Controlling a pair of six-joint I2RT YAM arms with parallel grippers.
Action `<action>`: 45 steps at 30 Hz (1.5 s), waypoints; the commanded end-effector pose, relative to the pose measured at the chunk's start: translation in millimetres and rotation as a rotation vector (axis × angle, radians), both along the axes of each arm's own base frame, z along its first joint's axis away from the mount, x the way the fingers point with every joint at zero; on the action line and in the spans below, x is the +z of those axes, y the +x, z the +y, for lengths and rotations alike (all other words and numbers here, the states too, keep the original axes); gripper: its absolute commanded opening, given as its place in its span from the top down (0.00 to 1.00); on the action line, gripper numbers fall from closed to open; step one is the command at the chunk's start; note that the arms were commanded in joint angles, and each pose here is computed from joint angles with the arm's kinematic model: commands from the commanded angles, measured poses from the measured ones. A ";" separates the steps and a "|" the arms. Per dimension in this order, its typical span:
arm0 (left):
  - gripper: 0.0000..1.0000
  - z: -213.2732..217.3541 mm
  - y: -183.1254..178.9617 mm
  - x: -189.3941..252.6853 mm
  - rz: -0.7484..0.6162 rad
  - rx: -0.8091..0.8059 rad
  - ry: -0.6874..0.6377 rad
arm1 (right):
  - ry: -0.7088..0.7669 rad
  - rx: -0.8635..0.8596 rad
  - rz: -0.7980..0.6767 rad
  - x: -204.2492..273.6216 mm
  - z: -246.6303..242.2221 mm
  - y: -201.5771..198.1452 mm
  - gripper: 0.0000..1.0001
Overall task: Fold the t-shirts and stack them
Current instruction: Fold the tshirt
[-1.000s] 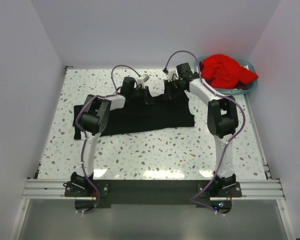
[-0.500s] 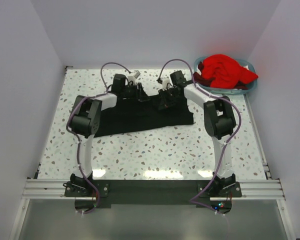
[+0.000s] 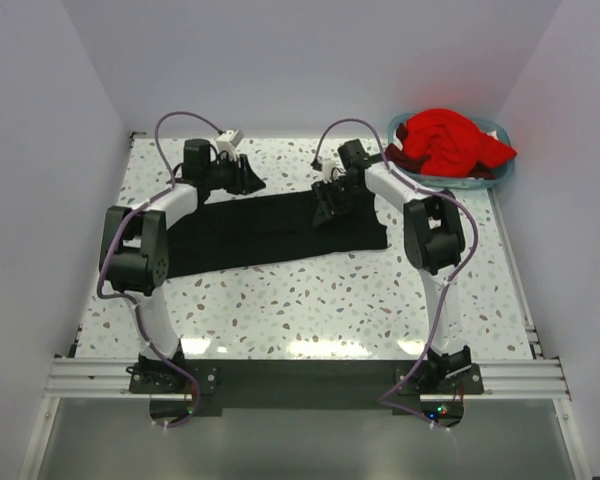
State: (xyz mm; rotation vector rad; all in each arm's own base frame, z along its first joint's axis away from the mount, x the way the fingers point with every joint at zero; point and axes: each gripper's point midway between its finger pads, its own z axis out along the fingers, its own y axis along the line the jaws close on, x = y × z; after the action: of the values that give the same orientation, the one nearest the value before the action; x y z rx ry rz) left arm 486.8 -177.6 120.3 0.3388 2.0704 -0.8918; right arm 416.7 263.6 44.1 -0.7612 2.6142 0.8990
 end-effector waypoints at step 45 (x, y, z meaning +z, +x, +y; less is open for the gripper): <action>0.56 -56.4 -12.6 48.5 -0.215 -0.309 0.172 | -0.254 -0.225 -0.429 36.5 -82.5 129.9 0.78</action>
State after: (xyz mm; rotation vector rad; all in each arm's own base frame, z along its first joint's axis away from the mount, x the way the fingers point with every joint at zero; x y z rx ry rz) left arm 470.8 -283.4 87.0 0.6693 2.0947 -0.9888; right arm 519.3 172.1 28.8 -0.6020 2.5524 0.3305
